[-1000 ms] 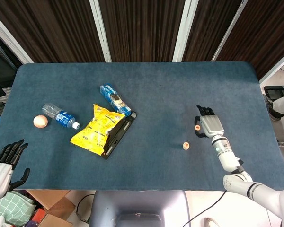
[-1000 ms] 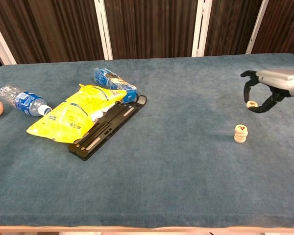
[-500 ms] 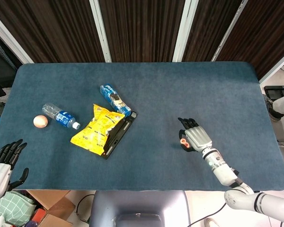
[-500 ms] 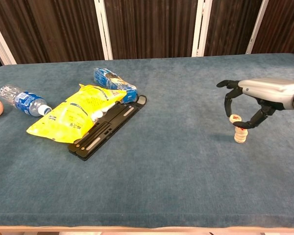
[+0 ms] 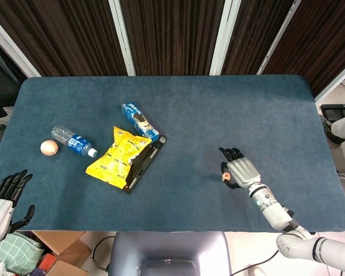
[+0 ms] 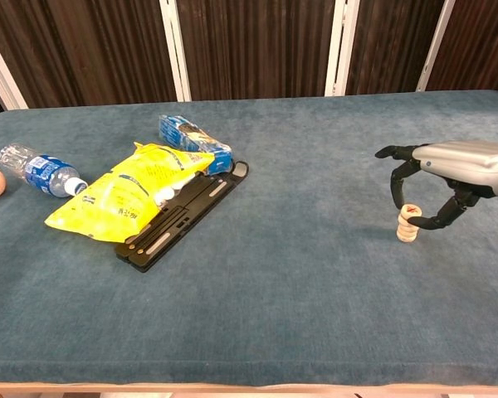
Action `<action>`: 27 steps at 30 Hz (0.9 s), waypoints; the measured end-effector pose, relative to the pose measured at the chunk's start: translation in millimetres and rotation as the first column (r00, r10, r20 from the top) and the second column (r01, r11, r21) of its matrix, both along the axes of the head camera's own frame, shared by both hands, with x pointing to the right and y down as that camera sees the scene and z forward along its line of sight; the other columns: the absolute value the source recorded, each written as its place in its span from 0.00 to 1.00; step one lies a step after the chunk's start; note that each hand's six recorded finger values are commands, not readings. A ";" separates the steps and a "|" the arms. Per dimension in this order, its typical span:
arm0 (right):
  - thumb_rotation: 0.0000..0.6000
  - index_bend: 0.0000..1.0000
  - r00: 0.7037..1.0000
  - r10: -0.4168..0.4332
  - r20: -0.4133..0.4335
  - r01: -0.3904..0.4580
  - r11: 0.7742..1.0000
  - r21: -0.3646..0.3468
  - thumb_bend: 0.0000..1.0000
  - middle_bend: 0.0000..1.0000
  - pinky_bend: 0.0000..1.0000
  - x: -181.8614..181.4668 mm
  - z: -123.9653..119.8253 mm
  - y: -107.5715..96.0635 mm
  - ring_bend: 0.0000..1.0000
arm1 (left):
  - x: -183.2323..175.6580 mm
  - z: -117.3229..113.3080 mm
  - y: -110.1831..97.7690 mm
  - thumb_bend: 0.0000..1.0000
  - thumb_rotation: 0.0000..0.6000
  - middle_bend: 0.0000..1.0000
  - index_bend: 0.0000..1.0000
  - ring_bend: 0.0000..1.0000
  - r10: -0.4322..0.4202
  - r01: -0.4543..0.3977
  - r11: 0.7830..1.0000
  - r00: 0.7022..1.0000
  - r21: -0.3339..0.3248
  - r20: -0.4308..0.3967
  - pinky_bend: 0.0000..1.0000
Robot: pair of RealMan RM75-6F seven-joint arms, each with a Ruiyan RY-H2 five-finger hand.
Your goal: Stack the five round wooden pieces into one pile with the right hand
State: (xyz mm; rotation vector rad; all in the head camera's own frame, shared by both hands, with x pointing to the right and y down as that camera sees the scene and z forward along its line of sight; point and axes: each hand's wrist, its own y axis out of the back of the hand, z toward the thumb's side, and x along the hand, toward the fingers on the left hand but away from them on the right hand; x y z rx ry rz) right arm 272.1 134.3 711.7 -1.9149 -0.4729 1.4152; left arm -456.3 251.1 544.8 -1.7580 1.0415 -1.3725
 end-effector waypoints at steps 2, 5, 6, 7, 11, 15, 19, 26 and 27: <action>1.00 0.63 1.000 0.000 0.000 0.000 1.000 0.000 0.47 0.01 0.00 -0.2 0.6 0.9 0.00 | 0.1 -0.6 0.1 0.48 1.00 0.00 0.00 0.02 -0.001 0.001 1.000 1.000 0.002 0.000 0.09; 1.00 0.62 1.000 -0.005 -0.006 0.005 1.000 0.001 0.47 0.01 0.00 0.6 1.8 1.6 0.00 | 0.0 -1.6 0.5 0.48 1.00 0.00 0.00 0.02 -0.003 0.003 1.000 1.000 0.004 -0.002 0.09; 1.00 0.61 1.000 -0.005 -0.006 0.005 1.000 0.000 0.47 0.01 0.00 0.5 2.1 1.9 0.00 | 0.1 -1.6 0.7 0.48 1.00 0.00 0.00 0.02 -0.003 0.003 1.000 1.000 0.003 -0.003 0.09; 1.00 0.60 1.000 -0.005 -0.005 0.005 1.000 -0.002 0.47 0.01 0.00 0.3 2.1 2.0 0.00 | 0.3 -1.7 0.8 0.48 1.00 0.00 0.00 0.02 -0.002 0.002 1.000 1.000 0.003 -0.003 0.09; 1.00 0.54 1.000 -0.004 -0.002 0.004 1.000 -0.003 0.47 0.00 0.00 0.0 1.7 1.8 0.00 | 0.3 -2.1 0.9 0.48 1.00 0.00 0.00 0.02 -0.001 0.001 1.000 1.000 0.005 -0.003 0.09; 1.00 0.49 1.000 -0.005 -0.007 0.005 1.000 0.003 0.47 0.00 0.00 1.5 0.7 1.0 0.00 | 0.4 -1.9 0.2 0.48 1.00 0.00 0.00 0.02 -0.004 0.004 1.000 1.000 0.010 -0.004 0.09; 1.00 0.46 1.000 0.001 -0.003 -0.001 1.000 -0.002 0.47 0.01 0.00 4.3 -1.7 1.2 0.00 | 0.5 -2.7 0.5 0.48 1.00 0.00 0.00 0.02 -0.003 0.003 1.000 1.000 0.017 -0.006 0.09; 1.00 0.29 0.995 0.059 0.076 -0.063 0.997 0.050 0.42 0.00 0.00 13.3 -28.1 0.0 0.00 | -0.5 -4.2 0.8 0.48 1.00 0.00 0.00 0.02 -0.009 0.009 1.000 1.000 0.020 -0.007 0.09; 1.00 0.26 0.994 0.071 0.089 -0.077 0.995 0.065 0.39 0.00 0.00 16.5 -34.1 1.1 0.00 | -0.7 -4.6 0.7 0.48 1.00 0.00 0.00 0.02 -0.010 0.010 1.000 1.000 0.022 -0.007 0.09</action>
